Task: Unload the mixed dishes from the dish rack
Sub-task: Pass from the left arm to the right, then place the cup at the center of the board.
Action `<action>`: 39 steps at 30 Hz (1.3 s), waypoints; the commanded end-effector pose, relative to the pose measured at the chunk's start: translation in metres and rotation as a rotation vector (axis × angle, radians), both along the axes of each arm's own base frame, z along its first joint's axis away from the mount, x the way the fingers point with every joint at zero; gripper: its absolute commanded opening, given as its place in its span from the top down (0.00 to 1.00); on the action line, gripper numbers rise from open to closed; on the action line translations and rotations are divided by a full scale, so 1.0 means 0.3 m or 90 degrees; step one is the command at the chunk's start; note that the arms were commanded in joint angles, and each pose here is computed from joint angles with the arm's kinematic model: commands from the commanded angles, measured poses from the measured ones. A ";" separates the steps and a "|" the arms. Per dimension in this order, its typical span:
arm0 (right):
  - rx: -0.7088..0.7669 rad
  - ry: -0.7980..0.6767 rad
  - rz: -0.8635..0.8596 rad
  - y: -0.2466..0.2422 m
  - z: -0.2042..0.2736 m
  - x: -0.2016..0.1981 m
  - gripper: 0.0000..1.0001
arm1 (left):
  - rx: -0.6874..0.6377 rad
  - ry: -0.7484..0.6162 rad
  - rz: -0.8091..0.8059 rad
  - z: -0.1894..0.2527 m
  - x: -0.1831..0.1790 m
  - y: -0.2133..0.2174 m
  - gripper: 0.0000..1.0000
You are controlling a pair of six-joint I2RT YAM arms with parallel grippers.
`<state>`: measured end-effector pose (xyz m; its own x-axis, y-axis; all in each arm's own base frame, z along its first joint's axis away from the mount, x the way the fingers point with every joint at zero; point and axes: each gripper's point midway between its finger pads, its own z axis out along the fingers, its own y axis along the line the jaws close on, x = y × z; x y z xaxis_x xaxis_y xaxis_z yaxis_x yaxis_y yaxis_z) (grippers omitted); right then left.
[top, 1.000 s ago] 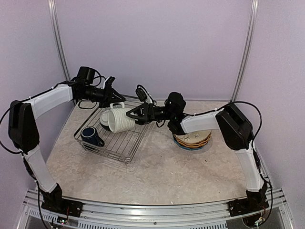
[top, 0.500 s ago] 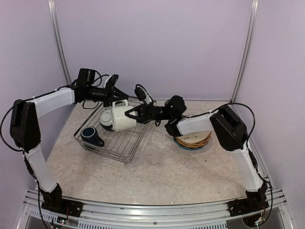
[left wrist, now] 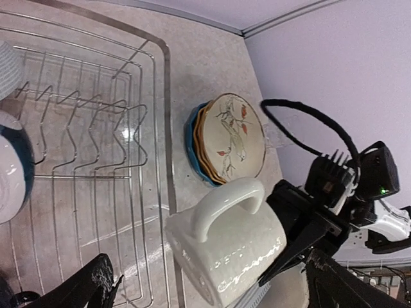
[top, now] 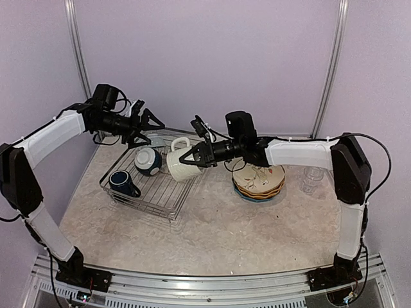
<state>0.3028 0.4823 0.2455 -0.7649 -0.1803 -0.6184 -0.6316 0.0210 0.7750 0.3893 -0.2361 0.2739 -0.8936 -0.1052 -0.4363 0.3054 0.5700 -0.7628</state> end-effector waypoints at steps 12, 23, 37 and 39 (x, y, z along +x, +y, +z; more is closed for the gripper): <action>-0.683 -0.167 -0.169 -0.608 -0.351 -0.255 1.00 | 0.441 0.070 0.186 -0.308 0.164 0.259 0.01; -0.700 -0.126 -0.267 -0.697 -0.518 -0.251 0.98 | 0.500 -0.079 0.163 -0.347 0.412 0.184 0.04; -0.680 -0.136 -0.309 -0.698 -0.465 -0.217 0.33 | 0.544 -0.097 0.162 -0.425 0.622 0.248 0.04; -0.656 -0.146 -0.317 -0.691 -0.415 -0.212 0.30 | 0.522 -0.098 0.167 -0.414 0.645 0.243 0.09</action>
<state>0.2266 0.2670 0.0814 -0.8102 -0.4419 -0.3851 -0.5071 0.8579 0.0826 0.5739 -0.1719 0.1590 -0.7939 0.1168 -0.5968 0.1670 0.9855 -0.0292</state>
